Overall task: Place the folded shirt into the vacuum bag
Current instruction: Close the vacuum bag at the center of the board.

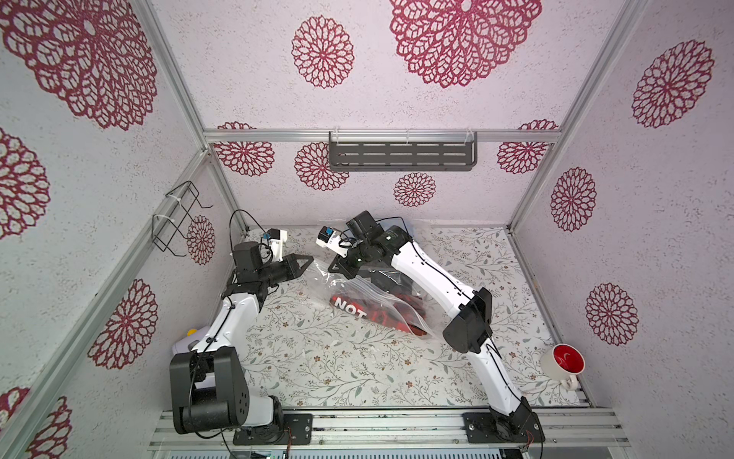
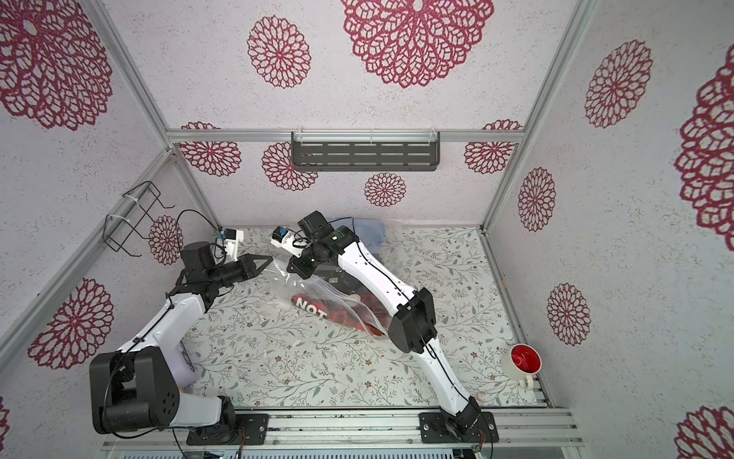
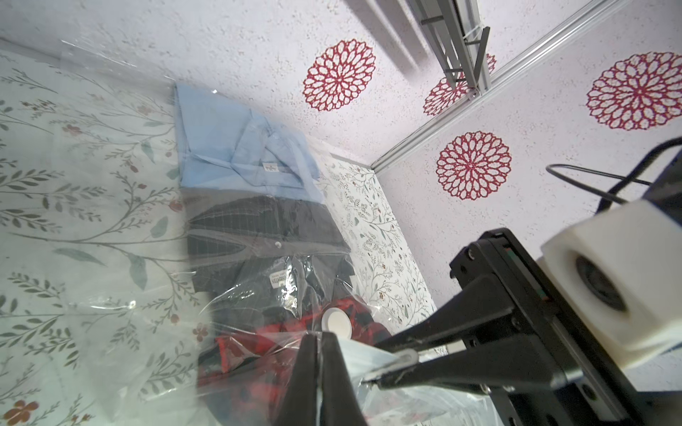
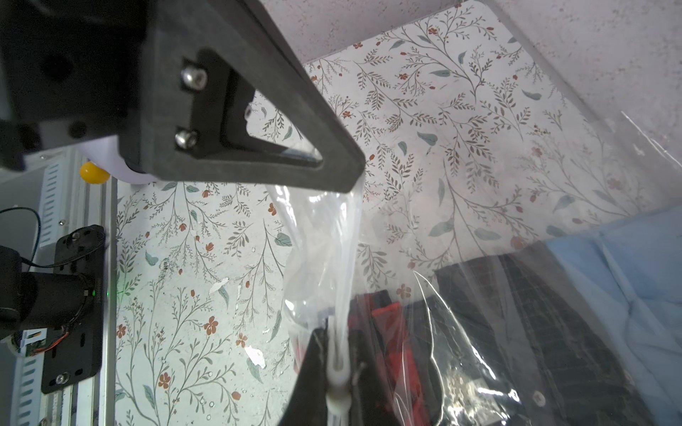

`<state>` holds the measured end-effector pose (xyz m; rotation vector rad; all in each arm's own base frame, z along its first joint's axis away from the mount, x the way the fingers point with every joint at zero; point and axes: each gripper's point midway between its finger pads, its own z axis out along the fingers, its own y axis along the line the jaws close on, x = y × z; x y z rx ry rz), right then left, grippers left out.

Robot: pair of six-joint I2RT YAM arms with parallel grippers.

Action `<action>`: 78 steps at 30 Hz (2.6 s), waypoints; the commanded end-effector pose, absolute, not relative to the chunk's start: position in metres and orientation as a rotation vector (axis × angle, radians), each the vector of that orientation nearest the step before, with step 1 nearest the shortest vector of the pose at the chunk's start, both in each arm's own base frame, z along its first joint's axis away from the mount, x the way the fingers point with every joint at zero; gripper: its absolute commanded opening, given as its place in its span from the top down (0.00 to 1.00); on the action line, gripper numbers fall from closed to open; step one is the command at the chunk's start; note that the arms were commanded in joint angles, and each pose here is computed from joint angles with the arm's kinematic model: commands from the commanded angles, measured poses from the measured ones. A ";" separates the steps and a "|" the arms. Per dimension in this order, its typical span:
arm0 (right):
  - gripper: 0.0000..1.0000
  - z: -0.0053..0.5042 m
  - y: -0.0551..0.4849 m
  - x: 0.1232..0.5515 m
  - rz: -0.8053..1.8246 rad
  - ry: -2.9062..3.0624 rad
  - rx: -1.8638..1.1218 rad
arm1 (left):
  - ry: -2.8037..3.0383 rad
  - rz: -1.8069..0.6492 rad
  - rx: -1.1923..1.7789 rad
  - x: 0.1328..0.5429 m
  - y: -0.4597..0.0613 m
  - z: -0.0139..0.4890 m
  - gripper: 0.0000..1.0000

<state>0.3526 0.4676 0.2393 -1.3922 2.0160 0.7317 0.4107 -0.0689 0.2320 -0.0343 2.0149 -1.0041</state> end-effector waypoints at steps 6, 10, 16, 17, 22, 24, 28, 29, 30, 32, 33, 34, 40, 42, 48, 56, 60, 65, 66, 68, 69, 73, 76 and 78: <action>1.00 0.257 0.401 0.312 0.628 2.199 -1.364 | 1.839 -0.665 -0.297 0.444 0.021 0.263 1.00; 1.00 0.256 0.385 0.308 0.610 2.197 -1.329 | 1.825 -0.659 -0.373 0.447 0.033 0.266 1.00; 1.00 0.250 0.355 0.305 0.528 2.239 -1.276 | 1.806 -0.662 -0.473 0.454 0.046 0.266 1.00; 1.00 0.247 0.349 0.304 0.514 2.250 -1.271 | 1.805 -0.666 -0.481 0.455 0.046 0.266 1.00; 1.00 0.236 0.321 0.304 0.445 2.292 -1.222 | 1.799 -0.663 -0.527 0.459 0.052 0.266 1.00; 1.00 0.233 0.310 0.303 0.413 2.310 -1.203 | 1.801 -0.658 -0.541 0.460 0.054 0.266 1.00; 1.00 0.229 0.294 0.300 0.369 2.330 -1.177 | 1.803 -0.660 -0.554 0.464 0.056 0.268 1.00; 1.00 0.227 0.290 0.299 0.362 2.338 -1.169 | 1.805 -0.661 -0.559 0.465 0.057 0.268 1.00; 1.00 0.225 0.286 0.299 0.356 2.343 -1.163 | 1.803 -0.659 -0.558 0.466 0.057 0.269 1.00; 1.00 0.221 0.279 0.297 0.347 2.360 -1.148 | 1.800 -0.654 -0.562 0.468 0.059 0.271 1.00; 1.00 0.219 0.275 0.296 0.338 2.369 -1.140 | 1.803 -0.653 -0.567 0.468 0.060 0.270 1.00; 1.00 0.218 0.272 0.295 0.330 2.376 -1.133 | 1.803 -0.647 -0.573 0.469 0.061 0.270 1.00; 1.00 0.215 0.254 0.290 0.310 2.403 -1.085 | 1.800 -0.645 -0.599 0.475 0.067 0.269 1.00; 1.00 0.213 0.248 0.289 0.294 2.414 -1.070 | 1.800 -0.645 -0.602 0.476 0.068 0.269 1.00; 1.00 0.210 0.235 0.284 0.261 2.449 -1.034 | 1.794 -0.637 -0.622 0.475 0.076 0.267 1.00; 1.00 0.208 0.221 0.275 0.232 2.482 -0.987 | 1.773 -0.621 -0.657 0.471 0.093 0.268 1.00; 1.00 0.205 0.216 0.270 0.229 2.494 -0.973 | 1.760 -0.613 -0.684 0.469 0.104 0.268 1.00; 1.00 0.204 0.212 0.266 0.227 2.500 -0.969 | 1.750 -0.615 -0.705 0.470 0.113 0.268 1.00; 1.00 0.204 0.212 0.265 0.227 2.502 -0.967 | 1.750 -0.614 -0.707 0.470 0.114 0.268 1.00; 1.00 0.203 0.211 0.264 0.226 2.505 -0.967 | 1.746 -0.613 -0.712 0.471 0.118 0.269 1.00; 1.00 0.203 0.210 0.263 0.225 2.507 -0.968 | 1.745 -0.612 -0.716 0.472 0.119 0.269 1.00; 1.00 0.200 0.208 0.259 0.227 2.516 -0.969 | 1.740 -0.618 -0.730 0.473 0.124 0.268 1.00; 1.00 0.198 0.206 0.257 0.228 2.520 -0.968 | 1.735 -0.626 -0.734 0.475 0.126 0.268 1.00; 1.00 0.198 0.205 0.256 0.223 2.522 -0.967 | 1.734 -0.635 -0.737 0.477 0.126 0.267 1.00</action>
